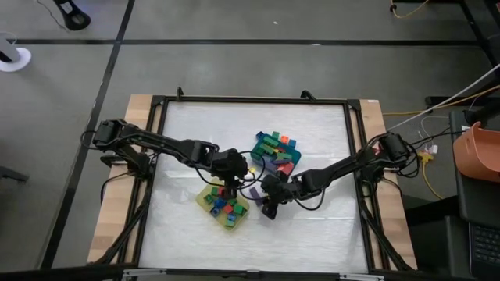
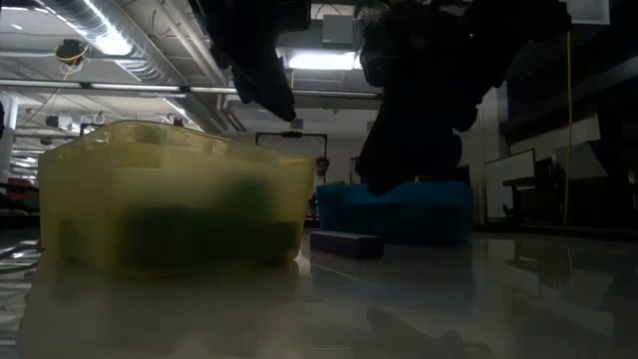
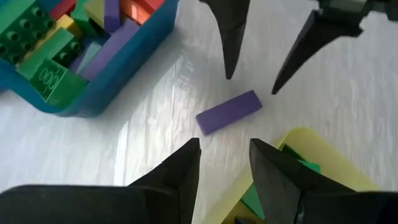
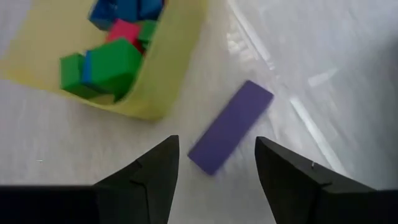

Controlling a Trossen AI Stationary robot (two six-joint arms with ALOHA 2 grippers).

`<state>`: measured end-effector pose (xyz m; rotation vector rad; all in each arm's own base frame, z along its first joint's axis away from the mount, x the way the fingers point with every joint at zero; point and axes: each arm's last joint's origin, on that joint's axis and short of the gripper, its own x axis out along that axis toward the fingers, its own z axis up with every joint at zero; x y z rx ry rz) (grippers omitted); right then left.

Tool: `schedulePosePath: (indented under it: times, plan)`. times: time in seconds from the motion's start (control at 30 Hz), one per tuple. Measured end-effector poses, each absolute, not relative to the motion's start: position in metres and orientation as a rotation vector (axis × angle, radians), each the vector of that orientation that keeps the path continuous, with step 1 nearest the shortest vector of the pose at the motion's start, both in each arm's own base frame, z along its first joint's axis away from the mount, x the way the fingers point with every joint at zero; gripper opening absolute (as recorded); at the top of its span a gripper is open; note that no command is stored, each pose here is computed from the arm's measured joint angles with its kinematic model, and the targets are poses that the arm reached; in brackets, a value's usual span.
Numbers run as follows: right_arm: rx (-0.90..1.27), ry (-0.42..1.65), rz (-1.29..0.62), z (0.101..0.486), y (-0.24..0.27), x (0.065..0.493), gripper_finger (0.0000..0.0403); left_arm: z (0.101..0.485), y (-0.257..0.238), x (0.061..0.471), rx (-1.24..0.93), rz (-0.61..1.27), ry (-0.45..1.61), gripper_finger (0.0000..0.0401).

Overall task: Sort blocks by size
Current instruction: Put the large violet wooden block into the yellow bin

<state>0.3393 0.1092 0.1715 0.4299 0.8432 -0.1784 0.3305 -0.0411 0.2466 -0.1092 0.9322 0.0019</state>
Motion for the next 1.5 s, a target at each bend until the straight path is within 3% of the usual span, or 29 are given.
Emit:
schedulePosePath:
  times: [0.93,1.5]
  plan:
    - [0.286,0.707,-0.31,0.125,0.146,0.348,0.0209,0.247,-0.041,0.331,-0.096,-0.006,0.927,0.0127]
    - [0.212,0.736,-0.38,0.097,0.147,0.348,0.02,0.247,-0.041,0.331,-0.1,-0.004,0.927,0.0127]
